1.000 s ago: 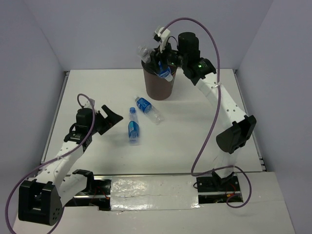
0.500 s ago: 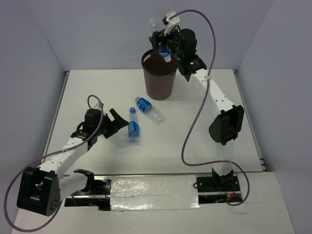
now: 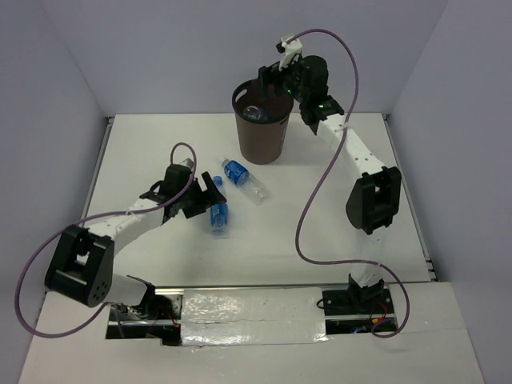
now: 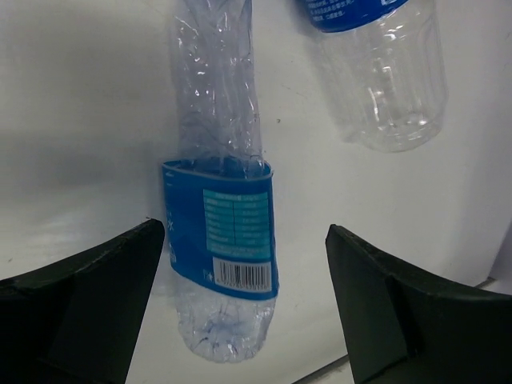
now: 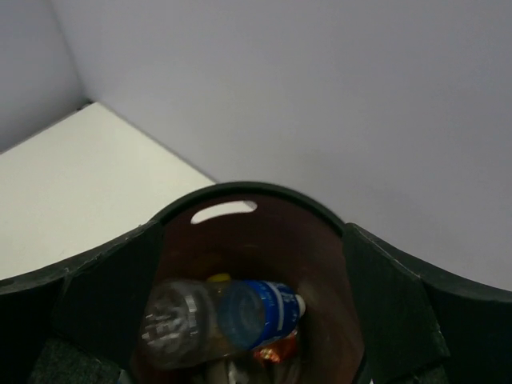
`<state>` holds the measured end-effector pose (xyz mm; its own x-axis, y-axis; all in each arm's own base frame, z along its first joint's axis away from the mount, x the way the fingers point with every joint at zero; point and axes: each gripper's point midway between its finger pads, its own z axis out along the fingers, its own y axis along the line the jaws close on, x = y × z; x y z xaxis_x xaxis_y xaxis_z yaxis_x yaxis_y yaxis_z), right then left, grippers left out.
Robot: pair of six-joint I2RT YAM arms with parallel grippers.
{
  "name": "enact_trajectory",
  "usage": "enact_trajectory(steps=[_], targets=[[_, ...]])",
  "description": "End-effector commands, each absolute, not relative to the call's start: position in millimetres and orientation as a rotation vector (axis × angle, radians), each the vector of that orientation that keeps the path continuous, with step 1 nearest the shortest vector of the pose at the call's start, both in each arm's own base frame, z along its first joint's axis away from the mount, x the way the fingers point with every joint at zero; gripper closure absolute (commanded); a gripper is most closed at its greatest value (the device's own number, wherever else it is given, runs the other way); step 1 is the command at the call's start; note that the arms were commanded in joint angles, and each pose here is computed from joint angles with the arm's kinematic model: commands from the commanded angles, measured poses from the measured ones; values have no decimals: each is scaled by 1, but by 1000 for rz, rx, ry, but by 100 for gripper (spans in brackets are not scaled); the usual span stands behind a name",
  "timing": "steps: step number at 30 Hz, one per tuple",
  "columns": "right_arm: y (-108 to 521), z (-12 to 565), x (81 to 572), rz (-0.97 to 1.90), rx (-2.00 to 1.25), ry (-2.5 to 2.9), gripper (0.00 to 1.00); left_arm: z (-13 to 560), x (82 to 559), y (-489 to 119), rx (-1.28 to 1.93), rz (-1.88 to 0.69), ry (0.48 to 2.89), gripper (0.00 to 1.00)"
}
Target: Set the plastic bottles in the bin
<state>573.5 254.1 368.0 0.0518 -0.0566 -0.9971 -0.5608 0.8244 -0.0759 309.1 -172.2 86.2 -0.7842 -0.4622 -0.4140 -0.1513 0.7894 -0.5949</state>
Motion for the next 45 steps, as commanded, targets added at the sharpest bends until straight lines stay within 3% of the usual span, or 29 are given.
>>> enact_trajectory(steps=[1, 8, 11, 13, 17, 22, 31, 38, 45], targets=[[244, 447, 511, 556, -636, 1304, 0, 75, 319, -179, -389, -670, 2478, 5], [237, 404, 432, 677, -810, 1391, 0, 36, 325, -181, -340, -438, 2629, 17], [237, 383, 395, 748, -917, 1430, 0, 30, 332, -181, -313, -365, 2639, 30], [238, 366, 363, 817, -1033, 1456, 0, 34, 335, -181, -314, -354, 2628, 49], [225, 329, 322, 862, -1076, 1566, 0, 59, 337, -186, -289, -417, 2541, 61], [202, 282, 300, 765, -1099, 1643, 0, 154, 342, -218, -167, -758, 2270, 62], [183, 246, 282, 788, -1022, 1729, 0, 313, 385, -275, 51, -1114, 1884, 62], [180, 244, 278, 775, -1016, 1725, 0, 376, 456, -310, 82, -1285, 1739, 63], [182, 239, 276, 797, -996, 1735, 1, 387, 522, -313, 3, -1295, 1636, 62]])
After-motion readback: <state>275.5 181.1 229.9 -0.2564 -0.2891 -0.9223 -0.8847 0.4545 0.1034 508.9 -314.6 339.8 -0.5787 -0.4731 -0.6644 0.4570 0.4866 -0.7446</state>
